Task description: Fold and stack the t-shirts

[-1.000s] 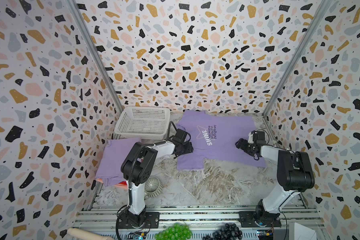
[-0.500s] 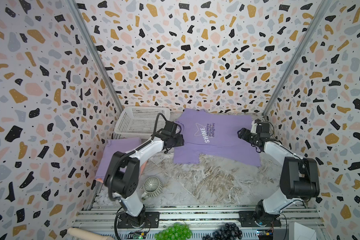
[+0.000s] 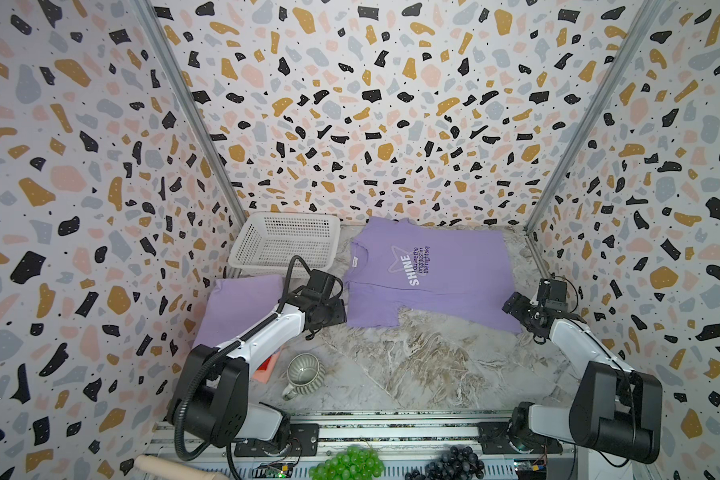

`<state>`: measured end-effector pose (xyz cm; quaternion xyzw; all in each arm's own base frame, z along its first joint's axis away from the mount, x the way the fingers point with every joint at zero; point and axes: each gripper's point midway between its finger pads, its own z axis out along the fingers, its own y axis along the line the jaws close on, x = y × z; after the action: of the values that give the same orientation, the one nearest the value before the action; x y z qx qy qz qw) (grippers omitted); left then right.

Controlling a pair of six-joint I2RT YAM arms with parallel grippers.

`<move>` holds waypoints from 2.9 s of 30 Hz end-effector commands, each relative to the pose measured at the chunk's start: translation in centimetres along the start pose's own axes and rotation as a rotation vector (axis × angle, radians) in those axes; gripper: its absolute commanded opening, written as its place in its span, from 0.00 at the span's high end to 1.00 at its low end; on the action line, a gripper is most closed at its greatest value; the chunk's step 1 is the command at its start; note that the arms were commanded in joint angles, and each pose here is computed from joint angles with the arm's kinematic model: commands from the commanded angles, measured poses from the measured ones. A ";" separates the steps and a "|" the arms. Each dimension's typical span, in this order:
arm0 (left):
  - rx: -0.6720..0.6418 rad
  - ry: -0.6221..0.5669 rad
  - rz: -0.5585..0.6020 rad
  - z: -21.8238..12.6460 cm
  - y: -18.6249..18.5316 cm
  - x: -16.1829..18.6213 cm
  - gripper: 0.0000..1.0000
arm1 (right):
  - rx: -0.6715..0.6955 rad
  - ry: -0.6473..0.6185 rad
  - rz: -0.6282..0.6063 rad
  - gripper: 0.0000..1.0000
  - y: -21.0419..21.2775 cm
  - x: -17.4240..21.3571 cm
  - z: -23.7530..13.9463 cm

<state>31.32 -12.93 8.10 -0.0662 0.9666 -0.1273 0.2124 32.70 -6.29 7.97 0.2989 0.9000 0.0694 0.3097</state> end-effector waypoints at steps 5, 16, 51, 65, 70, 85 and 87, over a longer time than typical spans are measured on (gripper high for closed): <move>-0.012 0.032 0.022 3.2 -1.5 0.7 0.38 | 0.081 0.067 0.018 0.12 -2.2 1.2 1.2; -0.111 0.078 0.071 7.6 -1.7 3.0 0.37 | 0.125 0.045 0.078 0.11 -4.8 -0.2 1.4; 0.112 0.044 0.058 5.2 -6.6 0.1 1.00 | 0.006 0.217 0.107 0.75 0.1 4.7 6.0; 0.439 -0.334 0.050 -10.2 -12.0 -8.7 1.00 | -0.333 -0.264 -0.012 1.00 10.1 -10.5 -8.6; 0.618 -0.641 0.102 -24.3 -14.4 -12.2 1.00 | -0.475 -0.528 -0.056 1.00 13.6 -15.8 -20.0; 0.786 -1.372 0.279 -54.2 -14.9 -14.6 1.00 | -0.728 -1.212 -0.271 1.00 19.8 -24.4 -47.5; 0.771 -1.379 0.276 -53.7 -15.2 -15.4 1.00 | -0.735 -1.198 -0.263 1.00 20.0 -24.7 -46.9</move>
<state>21.62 -12.93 64.89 0.0705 0.5159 -0.3832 0.7629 29.68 -1.41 63.44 0.0586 0.5360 0.1644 0.8260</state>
